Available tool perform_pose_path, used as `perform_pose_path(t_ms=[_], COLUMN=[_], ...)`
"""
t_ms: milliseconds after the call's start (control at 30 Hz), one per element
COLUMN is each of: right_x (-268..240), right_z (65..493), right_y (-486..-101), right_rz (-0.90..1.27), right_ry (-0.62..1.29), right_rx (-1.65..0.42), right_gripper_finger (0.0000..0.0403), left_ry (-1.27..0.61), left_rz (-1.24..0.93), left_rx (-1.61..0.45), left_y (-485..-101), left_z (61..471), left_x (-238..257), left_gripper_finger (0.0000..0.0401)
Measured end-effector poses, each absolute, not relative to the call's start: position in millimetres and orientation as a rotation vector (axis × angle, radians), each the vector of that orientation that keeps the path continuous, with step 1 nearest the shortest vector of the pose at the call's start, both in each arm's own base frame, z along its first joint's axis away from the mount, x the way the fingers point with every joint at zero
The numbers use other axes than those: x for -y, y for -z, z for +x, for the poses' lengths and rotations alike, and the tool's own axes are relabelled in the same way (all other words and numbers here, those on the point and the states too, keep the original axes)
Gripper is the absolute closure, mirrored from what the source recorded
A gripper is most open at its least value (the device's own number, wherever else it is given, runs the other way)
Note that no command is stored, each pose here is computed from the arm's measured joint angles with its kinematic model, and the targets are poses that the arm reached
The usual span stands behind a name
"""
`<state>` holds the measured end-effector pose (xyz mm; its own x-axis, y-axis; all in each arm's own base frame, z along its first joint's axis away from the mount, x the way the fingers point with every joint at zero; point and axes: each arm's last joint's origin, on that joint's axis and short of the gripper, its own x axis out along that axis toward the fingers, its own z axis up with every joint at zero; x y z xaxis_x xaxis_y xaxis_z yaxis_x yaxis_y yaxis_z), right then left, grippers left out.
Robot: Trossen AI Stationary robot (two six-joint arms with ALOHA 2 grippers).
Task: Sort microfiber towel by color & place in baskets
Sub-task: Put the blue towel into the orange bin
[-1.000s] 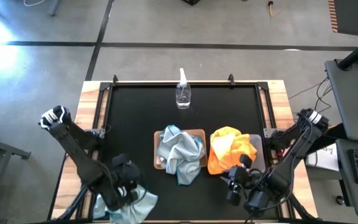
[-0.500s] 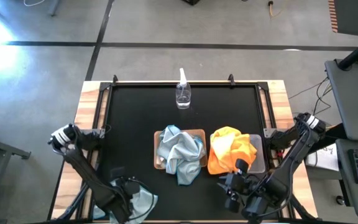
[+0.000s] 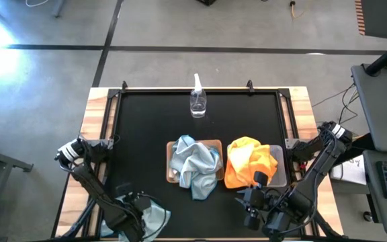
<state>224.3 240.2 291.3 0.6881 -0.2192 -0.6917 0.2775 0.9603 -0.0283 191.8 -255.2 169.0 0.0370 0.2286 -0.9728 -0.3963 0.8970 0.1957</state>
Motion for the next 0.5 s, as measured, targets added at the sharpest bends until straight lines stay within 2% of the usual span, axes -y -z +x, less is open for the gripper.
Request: perform_pose_path(t_ms=[267,500], right_x=[-240,-240], right_z=[224,224], right_y=[-291,-291], right_rz=[0.045,0.005], right_ry=[0.264,0.247], right_rx=[-0.768,-0.773], right_gripper_finger=[0.0310,0.0315], left_ry=[-0.190,0.183], left_rz=[0.062,0.390], left_rx=[-1.378,-1.236], left_y=[-201,-236], left_z=[207,222], left_x=[272,289], left_gripper_finger=[0.0288,0.0288])
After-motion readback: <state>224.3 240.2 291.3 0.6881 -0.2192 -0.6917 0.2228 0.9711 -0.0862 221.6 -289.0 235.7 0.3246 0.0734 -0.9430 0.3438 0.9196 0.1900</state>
